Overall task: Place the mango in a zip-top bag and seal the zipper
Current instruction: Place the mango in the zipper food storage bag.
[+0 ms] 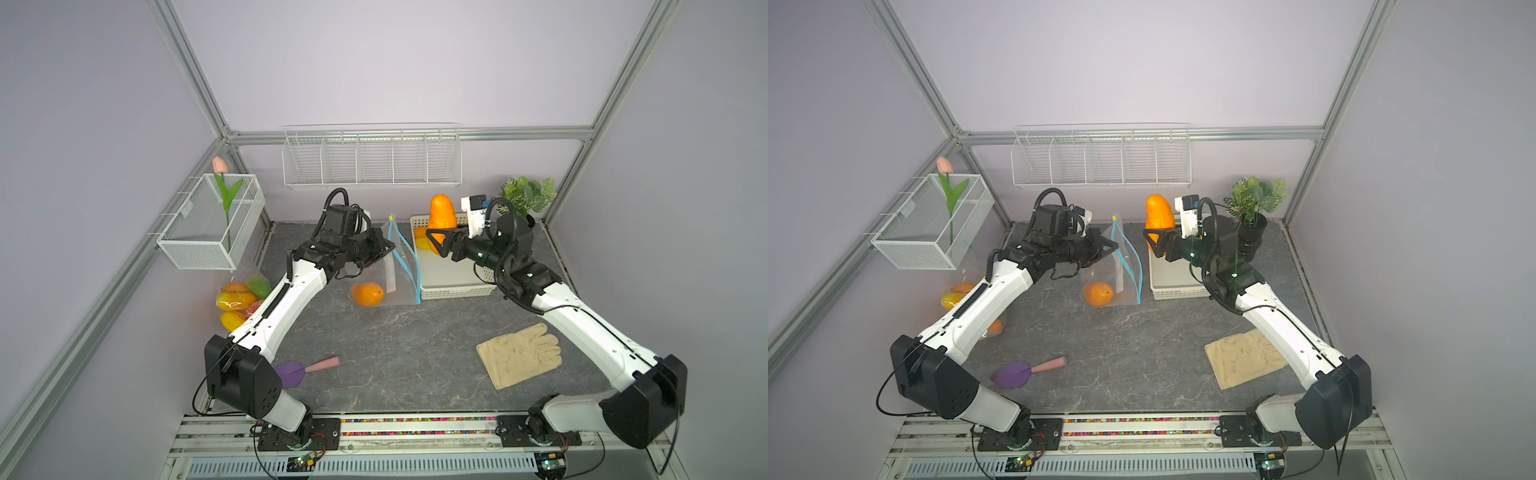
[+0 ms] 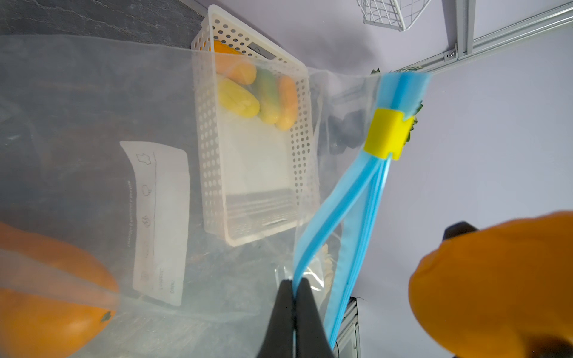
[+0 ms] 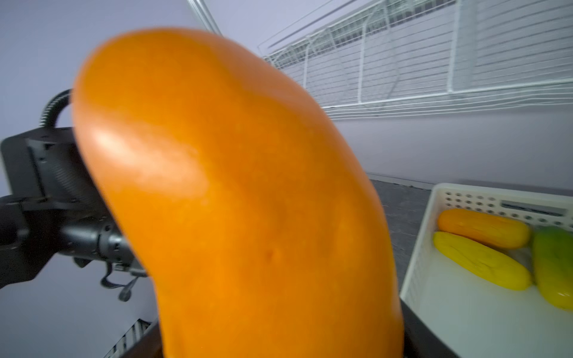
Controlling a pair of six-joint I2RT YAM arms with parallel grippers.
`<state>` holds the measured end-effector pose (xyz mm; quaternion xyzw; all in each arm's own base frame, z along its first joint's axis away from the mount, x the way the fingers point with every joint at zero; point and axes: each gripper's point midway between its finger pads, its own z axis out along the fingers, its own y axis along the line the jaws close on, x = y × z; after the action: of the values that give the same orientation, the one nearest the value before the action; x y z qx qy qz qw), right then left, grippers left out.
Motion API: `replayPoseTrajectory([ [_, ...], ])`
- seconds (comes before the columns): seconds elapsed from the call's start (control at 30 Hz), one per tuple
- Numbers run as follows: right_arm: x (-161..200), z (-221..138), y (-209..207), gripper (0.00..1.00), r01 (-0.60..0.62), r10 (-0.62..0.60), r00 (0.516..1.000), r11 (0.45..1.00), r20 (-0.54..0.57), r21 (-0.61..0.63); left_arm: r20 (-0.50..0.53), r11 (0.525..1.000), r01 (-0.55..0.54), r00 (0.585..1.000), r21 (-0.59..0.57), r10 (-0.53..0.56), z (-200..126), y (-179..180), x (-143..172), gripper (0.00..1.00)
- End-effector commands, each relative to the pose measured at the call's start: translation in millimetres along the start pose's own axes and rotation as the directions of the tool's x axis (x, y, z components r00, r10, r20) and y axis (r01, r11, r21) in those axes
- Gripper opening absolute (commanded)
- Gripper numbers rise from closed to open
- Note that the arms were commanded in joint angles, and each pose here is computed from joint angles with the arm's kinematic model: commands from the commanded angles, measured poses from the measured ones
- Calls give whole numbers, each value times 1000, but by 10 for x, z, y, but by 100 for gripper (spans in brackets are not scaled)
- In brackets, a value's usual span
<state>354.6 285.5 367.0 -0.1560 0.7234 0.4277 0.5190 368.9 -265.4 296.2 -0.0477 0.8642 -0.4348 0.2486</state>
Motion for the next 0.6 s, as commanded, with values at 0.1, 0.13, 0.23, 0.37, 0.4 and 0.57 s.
replayPoseTrajectory([
  [0.1,-105,179,526,25,14,24,985,975,168,-223,25,999,-15,1000,30,14,-152,-148,-41,0],
  [0.13,-57,239,526,26,11,26,987,974,161,-227,29,999,-16,999,37,15,-174,-175,-47,0],
  [0.23,50,380,490,26,10,27,987,974,159,-228,43,999,-31,999,44,29,-251,-230,-56,0],
  [0.37,170,502,394,26,3,29,989,976,146,-218,58,999,-41,998,30,39,-328,-241,-66,0],
  [0.4,201,523,375,27,3,29,989,976,144,-218,62,999,-41,997,31,39,-338,-244,-73,0],
  [0.57,306,587,294,36,1,28,990,978,138,-206,86,997,-57,995,56,52,-437,-355,-119,0],
])
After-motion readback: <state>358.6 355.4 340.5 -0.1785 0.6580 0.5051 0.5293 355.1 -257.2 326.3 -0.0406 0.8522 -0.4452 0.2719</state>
